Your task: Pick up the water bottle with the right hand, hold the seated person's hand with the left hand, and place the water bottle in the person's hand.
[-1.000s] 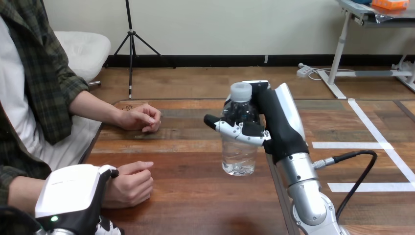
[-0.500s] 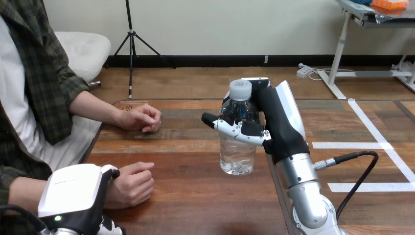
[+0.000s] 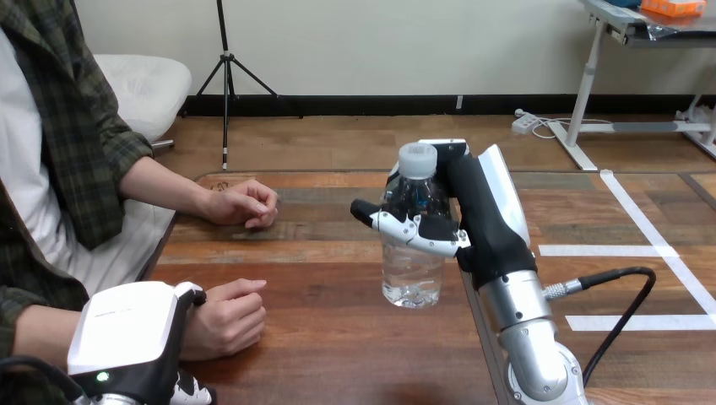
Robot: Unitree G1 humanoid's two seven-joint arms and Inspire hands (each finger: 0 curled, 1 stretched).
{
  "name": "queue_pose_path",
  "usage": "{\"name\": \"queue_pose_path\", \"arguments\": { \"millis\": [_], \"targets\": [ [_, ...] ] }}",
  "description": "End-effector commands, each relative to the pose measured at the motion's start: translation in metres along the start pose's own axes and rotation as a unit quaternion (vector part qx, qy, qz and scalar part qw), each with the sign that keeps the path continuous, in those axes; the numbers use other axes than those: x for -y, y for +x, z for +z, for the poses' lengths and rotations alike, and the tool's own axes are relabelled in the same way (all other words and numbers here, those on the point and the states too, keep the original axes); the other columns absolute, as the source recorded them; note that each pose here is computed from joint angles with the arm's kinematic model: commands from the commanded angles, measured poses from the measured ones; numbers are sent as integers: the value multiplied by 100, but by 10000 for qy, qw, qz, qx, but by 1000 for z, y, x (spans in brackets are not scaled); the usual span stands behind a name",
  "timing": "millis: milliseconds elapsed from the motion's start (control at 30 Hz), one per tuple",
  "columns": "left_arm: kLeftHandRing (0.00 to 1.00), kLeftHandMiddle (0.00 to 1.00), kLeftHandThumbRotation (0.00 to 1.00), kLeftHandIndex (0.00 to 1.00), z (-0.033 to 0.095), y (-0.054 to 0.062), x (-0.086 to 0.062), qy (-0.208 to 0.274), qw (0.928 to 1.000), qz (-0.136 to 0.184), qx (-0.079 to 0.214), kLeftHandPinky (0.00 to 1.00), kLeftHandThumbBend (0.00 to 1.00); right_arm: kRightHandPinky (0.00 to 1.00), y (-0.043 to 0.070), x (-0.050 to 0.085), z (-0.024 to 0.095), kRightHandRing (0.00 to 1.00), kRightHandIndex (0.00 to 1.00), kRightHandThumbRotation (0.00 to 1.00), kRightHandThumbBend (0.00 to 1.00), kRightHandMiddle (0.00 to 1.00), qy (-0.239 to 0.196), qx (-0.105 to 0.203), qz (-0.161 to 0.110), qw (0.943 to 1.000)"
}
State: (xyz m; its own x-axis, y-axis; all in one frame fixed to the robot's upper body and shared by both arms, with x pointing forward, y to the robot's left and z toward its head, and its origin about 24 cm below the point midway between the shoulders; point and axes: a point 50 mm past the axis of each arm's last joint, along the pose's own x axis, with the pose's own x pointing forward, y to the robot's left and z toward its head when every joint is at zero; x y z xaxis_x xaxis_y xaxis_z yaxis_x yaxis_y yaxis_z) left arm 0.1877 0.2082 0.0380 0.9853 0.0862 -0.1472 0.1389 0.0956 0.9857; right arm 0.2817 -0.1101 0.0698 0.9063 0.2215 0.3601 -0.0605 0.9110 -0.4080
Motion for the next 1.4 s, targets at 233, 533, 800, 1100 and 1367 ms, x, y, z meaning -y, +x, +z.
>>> {"name": "queue_pose_path", "arguments": {
  "millis": [233, 533, 800, 1100, 1367],
  "targets": [
    [77, 80, 0, 76, 0, 7, 1, 294, 9978, 581, -152, 72, 88, 1, 13, 12, 20, 7, 1, 0, 35, 3, 42, 486, -256, 9985],
    [76, 79, 0, 76, -4, 7, -1, 321, 9948, 950, -167, 71, 89, 1, 13, 11, 20, 7, 1, 0, 34, 3, 99, 463, -242, 9986],
    [75, 78, 0, 76, -7, 5, -3, 378, 9926, 1137, -191, 70, 90, 0, 12, 9, 19, 5, 0, 0, 33, 2, 83, 441, -210, 9988],
    [76, 79, 0, 77, -10, 4, -4, 453, 9905, 1275, -257, 70, 88, 0, 12, 7, 20, 5, 0, 0, 33, 2, 130, 428, -213, 9988],
    [75, 77, 1, 76, -15, 11, -3, 642, 9878, 1324, -501, 69, 87, 0, 12, 8, 20, 4, 0, 0, 31, 2, 128, 494, -180, 9985]
  ]
}}
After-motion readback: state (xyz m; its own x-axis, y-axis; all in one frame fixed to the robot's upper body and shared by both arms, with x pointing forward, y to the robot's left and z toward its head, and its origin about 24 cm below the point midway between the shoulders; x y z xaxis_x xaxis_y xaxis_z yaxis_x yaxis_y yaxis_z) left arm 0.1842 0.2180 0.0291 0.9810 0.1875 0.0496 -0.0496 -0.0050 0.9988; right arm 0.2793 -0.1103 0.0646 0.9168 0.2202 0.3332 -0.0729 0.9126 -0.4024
